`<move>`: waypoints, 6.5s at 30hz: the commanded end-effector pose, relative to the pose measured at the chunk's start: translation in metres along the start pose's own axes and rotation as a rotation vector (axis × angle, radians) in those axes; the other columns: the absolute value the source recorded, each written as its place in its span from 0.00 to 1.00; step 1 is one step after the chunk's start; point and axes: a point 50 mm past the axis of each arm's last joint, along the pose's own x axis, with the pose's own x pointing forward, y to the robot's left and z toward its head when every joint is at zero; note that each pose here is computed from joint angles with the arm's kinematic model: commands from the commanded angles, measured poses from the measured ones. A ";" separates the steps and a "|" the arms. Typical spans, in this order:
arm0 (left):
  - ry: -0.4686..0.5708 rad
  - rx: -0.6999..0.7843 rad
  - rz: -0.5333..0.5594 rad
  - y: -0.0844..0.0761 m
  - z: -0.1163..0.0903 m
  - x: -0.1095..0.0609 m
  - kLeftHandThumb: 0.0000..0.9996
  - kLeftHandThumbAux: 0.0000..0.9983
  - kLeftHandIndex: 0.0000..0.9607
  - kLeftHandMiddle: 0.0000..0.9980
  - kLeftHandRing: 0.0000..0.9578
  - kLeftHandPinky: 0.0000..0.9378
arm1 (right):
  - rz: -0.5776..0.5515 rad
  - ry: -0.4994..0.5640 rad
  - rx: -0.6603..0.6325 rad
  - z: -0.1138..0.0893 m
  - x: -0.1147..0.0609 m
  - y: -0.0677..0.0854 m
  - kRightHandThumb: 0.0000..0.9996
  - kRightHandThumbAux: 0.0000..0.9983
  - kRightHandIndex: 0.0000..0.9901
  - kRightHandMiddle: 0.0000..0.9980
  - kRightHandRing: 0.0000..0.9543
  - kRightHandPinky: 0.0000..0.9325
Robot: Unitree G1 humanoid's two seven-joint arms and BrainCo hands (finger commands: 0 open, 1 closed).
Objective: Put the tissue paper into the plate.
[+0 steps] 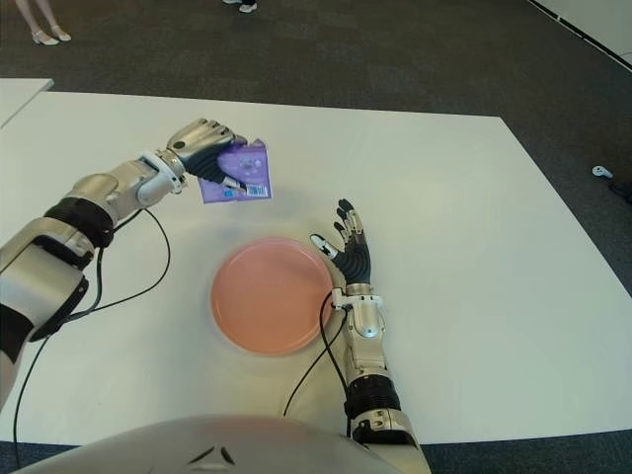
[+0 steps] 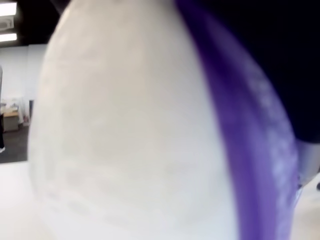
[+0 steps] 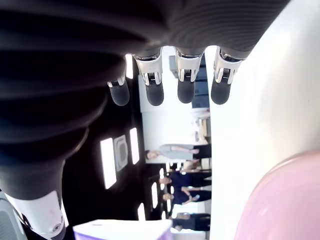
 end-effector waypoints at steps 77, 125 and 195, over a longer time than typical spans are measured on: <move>-0.548 0.022 -0.192 -0.018 0.094 -0.047 0.75 0.70 0.46 0.83 0.87 0.83 | -0.084 0.151 0.040 -0.032 -0.030 -0.001 0.13 0.68 0.01 0.02 0.01 0.02; -0.592 -0.090 -0.213 -0.046 0.109 -0.063 0.63 0.68 0.41 0.60 0.59 0.55 | -0.069 0.137 0.043 -0.032 -0.029 -0.005 0.13 0.72 0.01 0.01 0.00 0.01; -0.530 -0.115 0.092 -0.048 0.098 -0.064 0.03 0.31 0.00 0.00 0.00 0.00 | -0.027 0.150 0.057 -0.033 -0.033 -0.004 0.12 0.72 0.01 0.00 0.00 0.01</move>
